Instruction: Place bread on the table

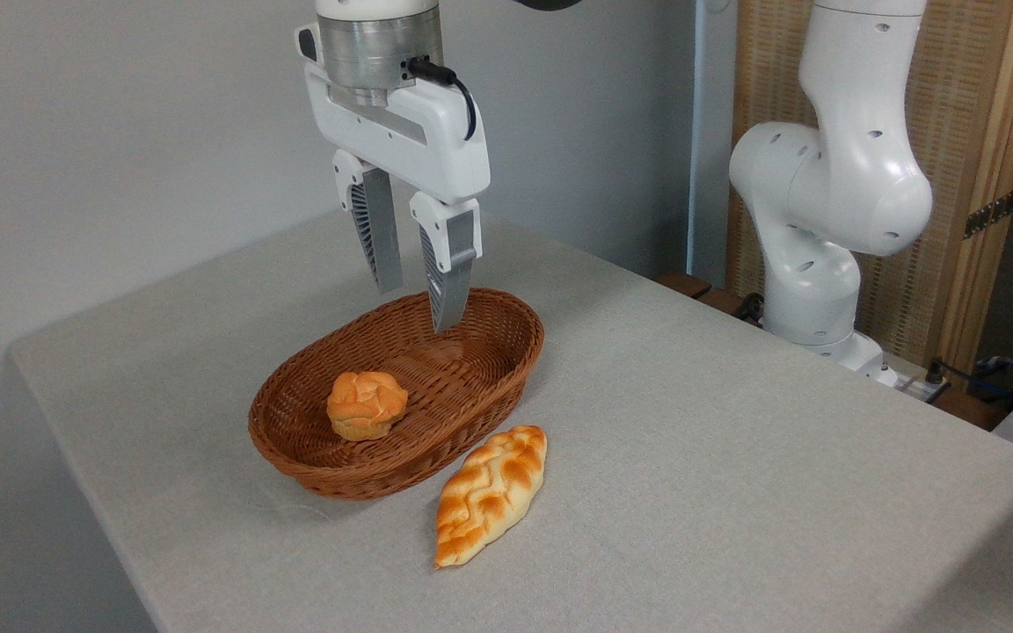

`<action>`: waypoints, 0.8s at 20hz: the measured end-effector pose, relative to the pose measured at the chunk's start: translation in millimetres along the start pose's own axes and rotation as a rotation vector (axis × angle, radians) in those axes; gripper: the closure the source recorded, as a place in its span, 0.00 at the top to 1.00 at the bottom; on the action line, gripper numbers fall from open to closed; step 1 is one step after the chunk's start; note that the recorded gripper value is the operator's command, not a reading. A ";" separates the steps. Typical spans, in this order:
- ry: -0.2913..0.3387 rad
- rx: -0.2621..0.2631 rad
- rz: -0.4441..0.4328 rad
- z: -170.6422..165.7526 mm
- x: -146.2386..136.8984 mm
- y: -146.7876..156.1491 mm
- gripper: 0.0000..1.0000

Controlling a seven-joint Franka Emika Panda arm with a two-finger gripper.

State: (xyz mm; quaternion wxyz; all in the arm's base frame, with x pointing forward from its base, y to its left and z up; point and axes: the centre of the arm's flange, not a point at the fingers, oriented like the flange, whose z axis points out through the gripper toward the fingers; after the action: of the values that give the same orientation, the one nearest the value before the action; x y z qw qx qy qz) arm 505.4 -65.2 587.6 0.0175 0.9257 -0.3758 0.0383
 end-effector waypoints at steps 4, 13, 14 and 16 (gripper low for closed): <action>-0.006 -0.005 0.000 -0.3 -0.7 0.6 1.00; -0.010 -0.008 0.000 0.2 -1.1 1.1 1.00; -0.010 -0.008 0.000 0.2 -1.1 1.1 1.00; -0.010 -0.008 0.001 0.2 -0.9 1.4 1.00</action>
State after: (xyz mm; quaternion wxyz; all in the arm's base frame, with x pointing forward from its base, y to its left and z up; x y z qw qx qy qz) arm 503.8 -65.6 587.3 0.0193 0.9257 -0.3765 0.0320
